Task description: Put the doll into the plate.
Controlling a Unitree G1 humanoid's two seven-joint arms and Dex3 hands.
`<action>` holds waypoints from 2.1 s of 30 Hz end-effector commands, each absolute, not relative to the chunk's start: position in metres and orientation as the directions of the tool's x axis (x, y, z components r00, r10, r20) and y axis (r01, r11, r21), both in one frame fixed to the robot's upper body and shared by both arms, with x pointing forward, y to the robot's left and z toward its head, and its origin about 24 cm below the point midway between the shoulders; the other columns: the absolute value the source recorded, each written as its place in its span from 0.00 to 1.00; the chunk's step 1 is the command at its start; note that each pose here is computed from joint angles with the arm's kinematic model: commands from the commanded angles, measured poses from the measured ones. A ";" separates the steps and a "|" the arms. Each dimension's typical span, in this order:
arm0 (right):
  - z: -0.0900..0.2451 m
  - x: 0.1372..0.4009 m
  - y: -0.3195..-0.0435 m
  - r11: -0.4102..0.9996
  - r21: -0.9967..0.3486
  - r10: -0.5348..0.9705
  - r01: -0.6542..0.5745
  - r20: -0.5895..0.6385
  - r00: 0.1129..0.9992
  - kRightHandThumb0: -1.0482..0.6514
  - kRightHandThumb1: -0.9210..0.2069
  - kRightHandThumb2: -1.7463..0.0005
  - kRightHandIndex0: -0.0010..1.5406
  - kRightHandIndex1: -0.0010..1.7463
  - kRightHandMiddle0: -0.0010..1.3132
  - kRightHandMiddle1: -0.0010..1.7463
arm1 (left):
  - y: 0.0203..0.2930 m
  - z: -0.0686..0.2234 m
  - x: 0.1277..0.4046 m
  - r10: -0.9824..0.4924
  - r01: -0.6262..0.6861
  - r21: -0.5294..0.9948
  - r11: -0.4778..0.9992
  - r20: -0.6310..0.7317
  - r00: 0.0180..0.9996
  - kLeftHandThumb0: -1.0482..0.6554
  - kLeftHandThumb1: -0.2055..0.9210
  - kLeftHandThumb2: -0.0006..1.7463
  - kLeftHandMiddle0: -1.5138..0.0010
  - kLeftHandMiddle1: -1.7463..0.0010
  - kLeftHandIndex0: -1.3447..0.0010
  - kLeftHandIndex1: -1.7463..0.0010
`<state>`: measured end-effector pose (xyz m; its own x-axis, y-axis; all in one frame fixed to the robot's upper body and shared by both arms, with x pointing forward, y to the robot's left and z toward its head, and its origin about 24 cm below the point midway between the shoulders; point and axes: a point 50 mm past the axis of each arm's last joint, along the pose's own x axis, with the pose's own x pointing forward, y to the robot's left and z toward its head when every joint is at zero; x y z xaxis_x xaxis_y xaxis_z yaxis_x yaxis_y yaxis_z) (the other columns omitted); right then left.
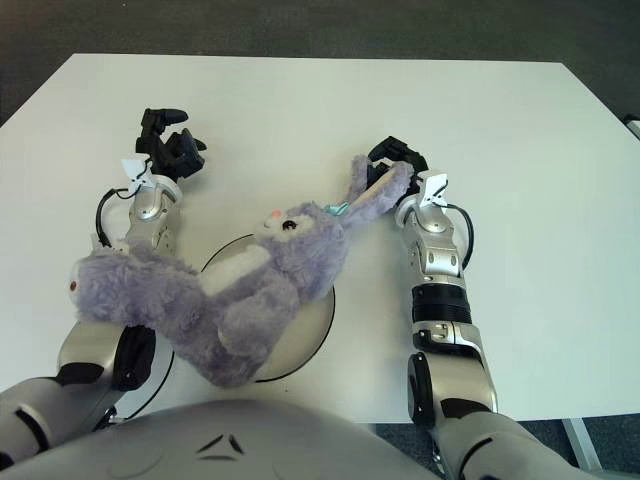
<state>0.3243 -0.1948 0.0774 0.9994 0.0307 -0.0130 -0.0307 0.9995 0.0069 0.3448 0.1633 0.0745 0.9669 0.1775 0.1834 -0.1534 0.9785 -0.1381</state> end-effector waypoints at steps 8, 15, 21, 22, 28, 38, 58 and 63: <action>0.067 0.311 -0.188 0.999 -0.005 -0.038 0.038 -0.043 0.998 0.61 0.90 0.01 0.60 1.00 0.60 0.90 | 0.162 0.075 0.333 0.176 -0.151 -0.131 0.980 0.210 0.962 0.61 0.51 0.72 0.60 0.04 0.75 0.00; 0.070 0.305 -0.188 0.994 0.005 -0.105 0.105 0.012 0.994 0.38 0.56 0.24 0.76 1.00 0.47 0.99 | 0.162 0.076 0.329 0.169 -0.151 -0.090 0.984 0.235 0.957 0.61 0.52 0.70 0.60 0.06 0.75 0.00; 0.072 0.301 -0.187 0.990 0.025 -0.143 0.141 0.066 0.988 0.35 0.49 0.28 0.79 1.00 0.44 1.00 | 0.163 0.078 0.327 0.170 -0.153 -0.086 0.984 0.239 0.956 0.61 0.54 0.69 0.60 0.07 0.75 0.00; 0.072 0.299 -0.187 0.988 0.039 -0.150 0.147 0.081 0.985 0.35 0.49 0.29 0.79 1.00 0.43 1.00 | 0.163 0.078 0.327 0.169 -0.152 -0.088 0.984 0.236 0.957 0.61 0.54 0.69 0.60 0.07 0.75 0.00; 0.071 0.295 -0.187 0.984 0.090 -0.163 0.152 0.119 0.980 0.35 0.46 0.30 0.79 1.00 0.42 1.00 | 0.163 0.078 0.326 0.167 -0.148 -0.100 0.984 0.222 0.961 0.61 0.54 0.69 0.61 0.05 0.76 0.00; 0.068 0.291 -0.187 0.962 0.214 -0.182 0.169 0.039 0.983 0.36 0.41 0.35 0.73 1.00 0.38 1.00 | 0.164 0.078 0.325 0.161 -0.144 -0.096 0.985 0.212 0.964 0.61 0.51 0.72 0.60 0.03 0.76 0.00; 0.056 0.291 -0.196 0.937 0.196 -0.261 0.290 -0.159 0.952 0.35 0.43 0.33 0.69 1.00 0.40 1.00 | 0.164 0.078 0.324 0.139 -0.118 -0.120 0.986 0.178 0.974 0.61 0.49 0.75 0.59 0.01 0.75 0.00; 0.052 0.293 -0.197 0.930 0.143 -0.314 0.338 -0.163 0.935 0.35 0.46 0.31 0.72 1.00 0.42 1.00 | 0.163 0.078 0.324 0.128 -0.107 -0.118 0.987 0.180 0.975 0.61 0.50 0.73 0.59 0.03 0.75 0.00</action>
<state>0.2978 -0.1950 0.0716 0.9566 -0.2818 -0.0742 0.2907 0.9406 0.1756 0.3260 0.1620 0.0811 0.9721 0.1362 0.1910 -0.1137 0.9857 -0.1241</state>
